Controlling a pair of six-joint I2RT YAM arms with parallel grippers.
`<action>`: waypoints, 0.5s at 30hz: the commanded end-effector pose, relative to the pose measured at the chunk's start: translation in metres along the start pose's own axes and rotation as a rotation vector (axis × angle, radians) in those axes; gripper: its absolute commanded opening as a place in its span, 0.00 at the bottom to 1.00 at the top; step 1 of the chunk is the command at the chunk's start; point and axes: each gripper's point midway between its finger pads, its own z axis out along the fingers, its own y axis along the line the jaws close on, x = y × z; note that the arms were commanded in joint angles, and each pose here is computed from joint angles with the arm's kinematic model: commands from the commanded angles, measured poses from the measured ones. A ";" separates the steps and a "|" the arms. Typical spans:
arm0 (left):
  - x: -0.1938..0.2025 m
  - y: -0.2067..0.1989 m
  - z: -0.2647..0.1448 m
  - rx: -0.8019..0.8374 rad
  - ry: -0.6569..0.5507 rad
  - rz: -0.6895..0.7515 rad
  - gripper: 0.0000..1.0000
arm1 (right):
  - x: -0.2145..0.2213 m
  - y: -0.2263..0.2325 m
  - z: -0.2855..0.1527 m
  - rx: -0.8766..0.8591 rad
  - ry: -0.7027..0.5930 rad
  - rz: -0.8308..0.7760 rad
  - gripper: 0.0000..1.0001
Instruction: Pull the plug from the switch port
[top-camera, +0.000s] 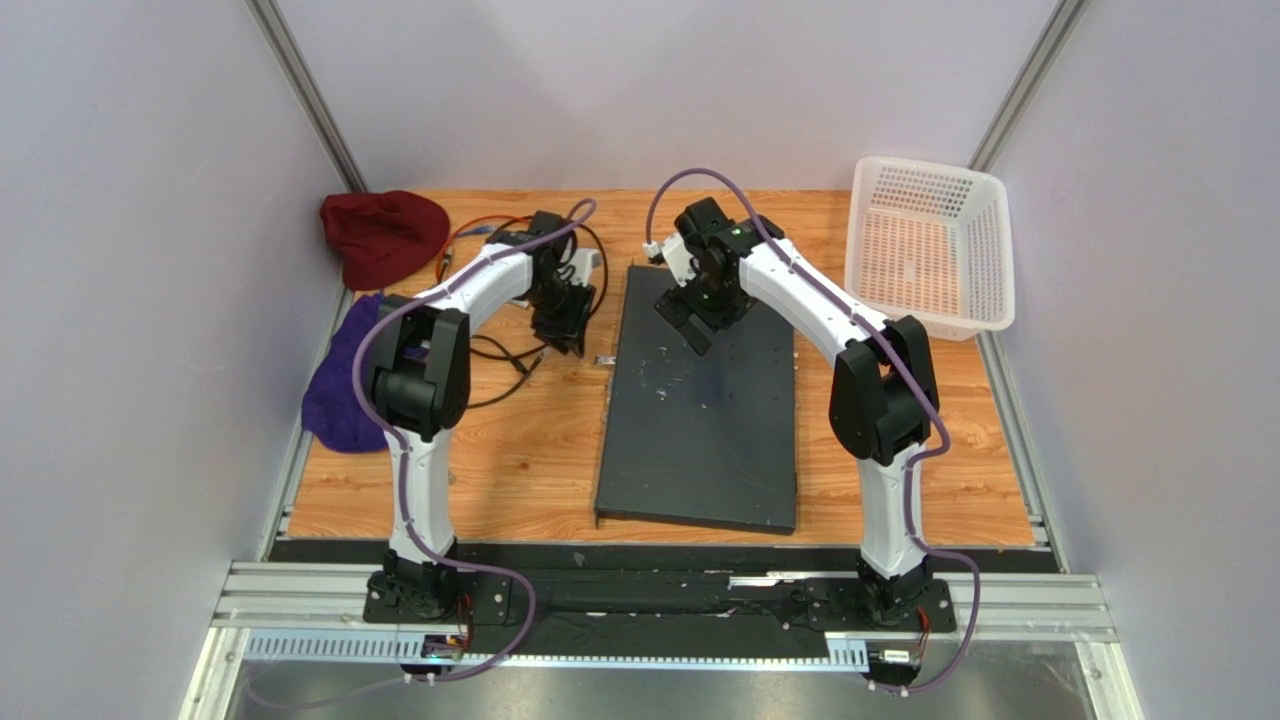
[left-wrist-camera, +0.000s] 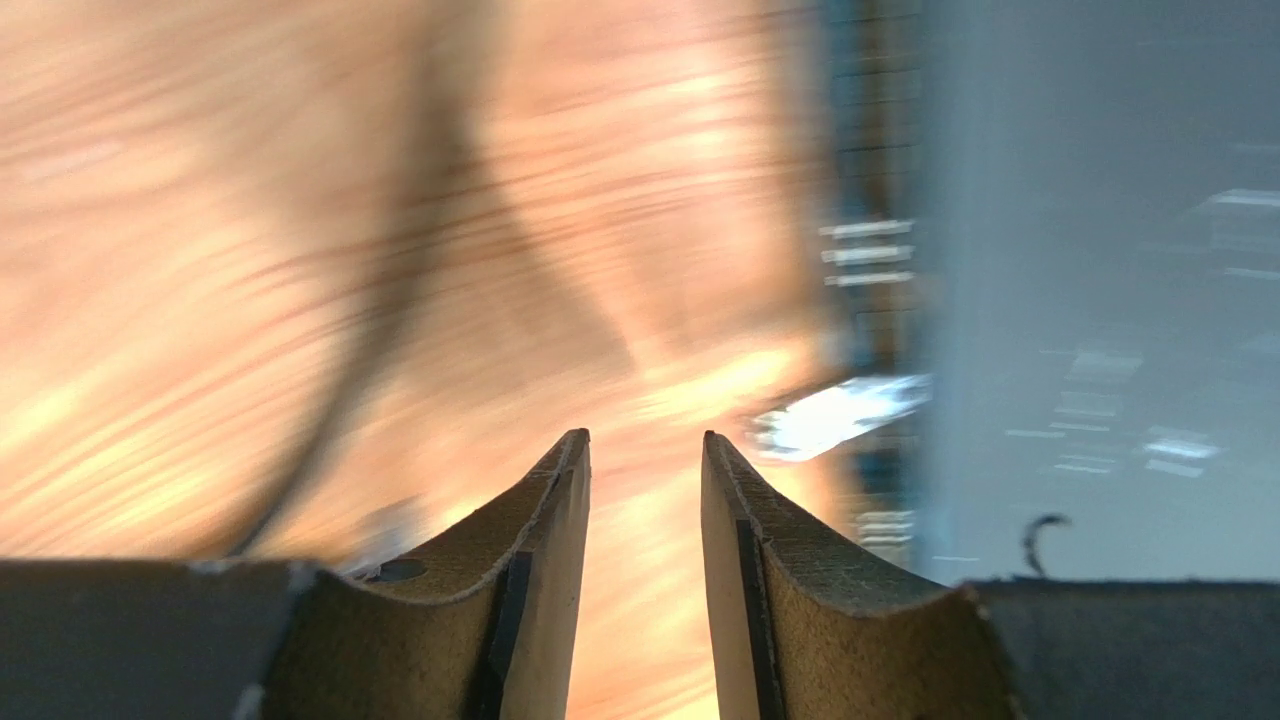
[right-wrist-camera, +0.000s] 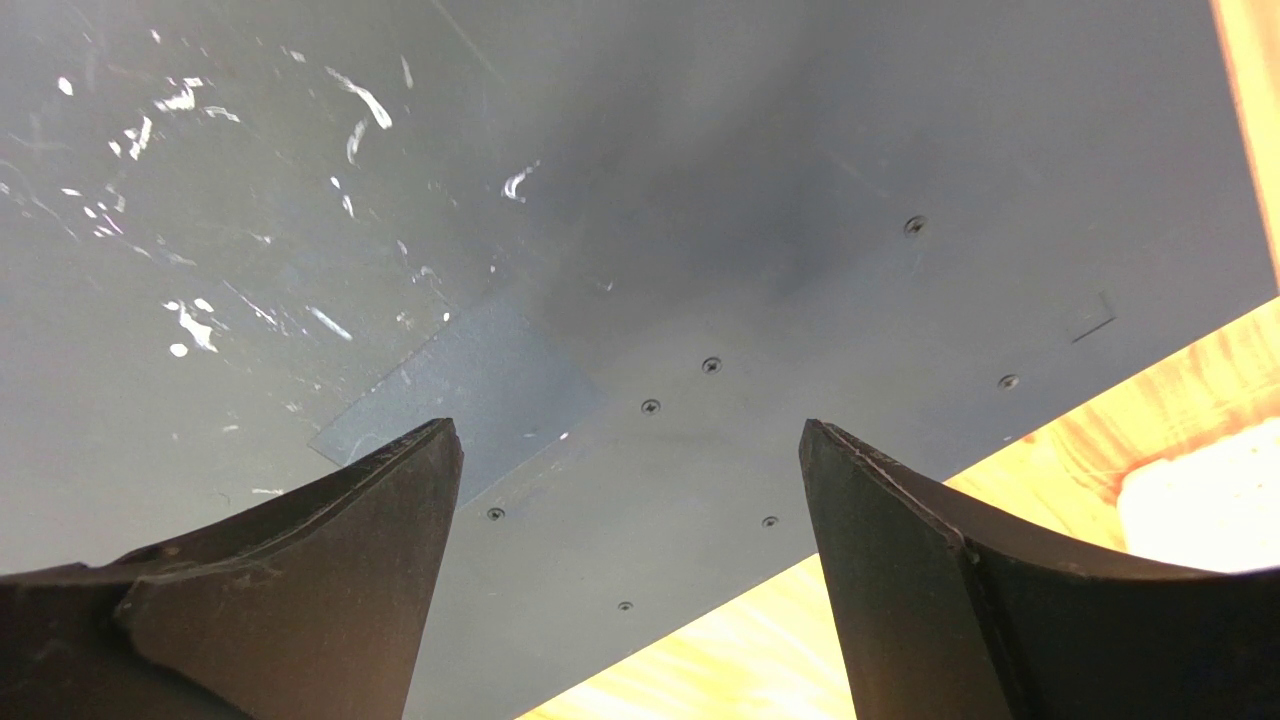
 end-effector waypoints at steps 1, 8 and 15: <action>0.011 0.057 -0.038 -0.211 -0.012 -0.009 0.43 | -0.025 -0.007 -0.011 0.013 -0.078 -0.018 0.88; -0.001 0.018 -0.045 0.005 -0.089 -0.023 0.43 | -0.046 -0.012 -0.014 0.025 -0.125 -0.017 0.88; -0.016 -0.030 -0.050 0.326 -0.150 -0.041 0.47 | -0.052 -0.010 -0.023 0.003 -0.154 -0.026 0.88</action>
